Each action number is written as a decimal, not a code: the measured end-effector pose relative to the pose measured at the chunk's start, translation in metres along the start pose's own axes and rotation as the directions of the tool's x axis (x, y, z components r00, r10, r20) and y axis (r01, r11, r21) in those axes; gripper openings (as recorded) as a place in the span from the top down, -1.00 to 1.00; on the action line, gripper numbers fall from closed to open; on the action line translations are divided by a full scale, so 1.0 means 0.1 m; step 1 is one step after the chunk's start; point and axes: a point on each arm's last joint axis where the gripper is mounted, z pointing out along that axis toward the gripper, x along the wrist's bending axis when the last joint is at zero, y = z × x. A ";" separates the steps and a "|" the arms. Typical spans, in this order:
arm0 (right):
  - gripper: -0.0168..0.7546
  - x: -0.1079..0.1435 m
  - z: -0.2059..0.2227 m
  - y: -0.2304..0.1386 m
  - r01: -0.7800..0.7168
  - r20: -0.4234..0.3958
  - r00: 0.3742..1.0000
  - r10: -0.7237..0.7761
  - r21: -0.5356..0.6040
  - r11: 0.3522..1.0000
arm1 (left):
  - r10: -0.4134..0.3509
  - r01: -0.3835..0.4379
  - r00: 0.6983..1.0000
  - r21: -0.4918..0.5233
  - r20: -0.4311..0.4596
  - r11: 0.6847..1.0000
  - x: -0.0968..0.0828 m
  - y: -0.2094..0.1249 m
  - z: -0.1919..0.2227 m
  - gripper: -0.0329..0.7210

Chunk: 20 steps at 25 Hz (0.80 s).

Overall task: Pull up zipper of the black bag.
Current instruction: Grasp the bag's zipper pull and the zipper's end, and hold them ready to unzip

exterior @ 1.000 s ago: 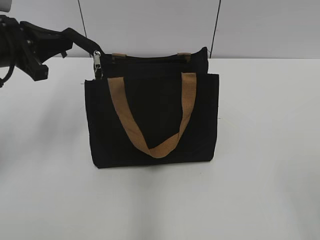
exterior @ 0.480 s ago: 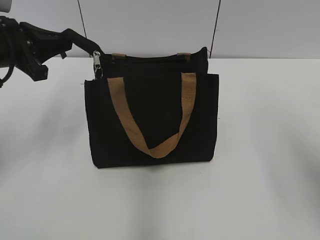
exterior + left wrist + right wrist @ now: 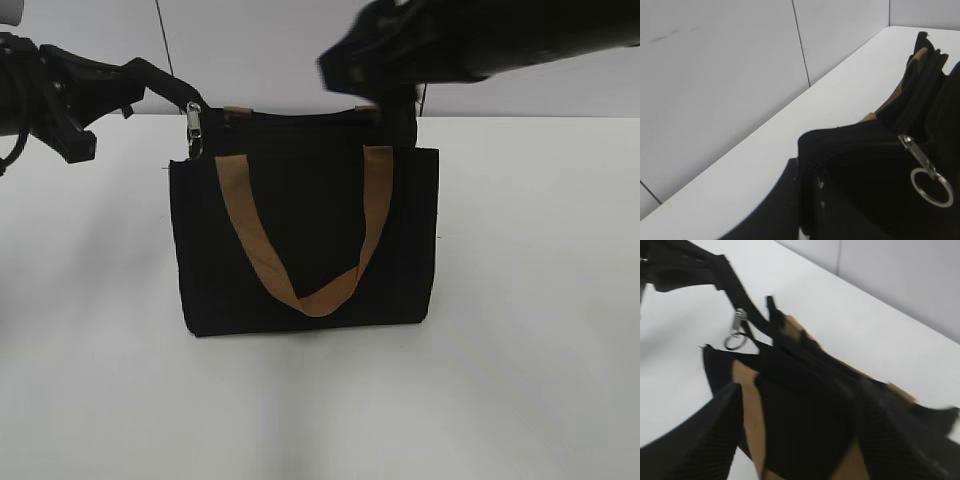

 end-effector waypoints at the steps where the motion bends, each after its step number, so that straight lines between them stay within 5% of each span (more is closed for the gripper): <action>1: -0.39 0.11 0.15 0.02 0.003 -0.032 1.000 -0.002 0.008 1.000 | 0.000 0.000 1.000 0.000 0.000 1.000 0.00 0.00 0.00 0.93; 5: -0.07 0.53 0.61 0.07 0.035 -0.125 0.992 -0.033 0.015 0.999 | 0.001 -0.001 1.000 0.000 0.001 1.000 0.00 0.00 0.00 0.93; 10: 0.25 0.74 1.02 0.04 -0.006 -0.167 0.986 0.014 0.050 0.999 | 0.001 -0.001 1.000 0.000 0.001 1.000 0.00 0.00 0.00 0.93; 20: 0.33 0.78 1.37 -0.07 -0.131 -0.158 0.976 0.147 0.110 0.985 | 0.001 -0.001 1.000 0.000 0.001 1.000 0.00 0.00 0.00 0.93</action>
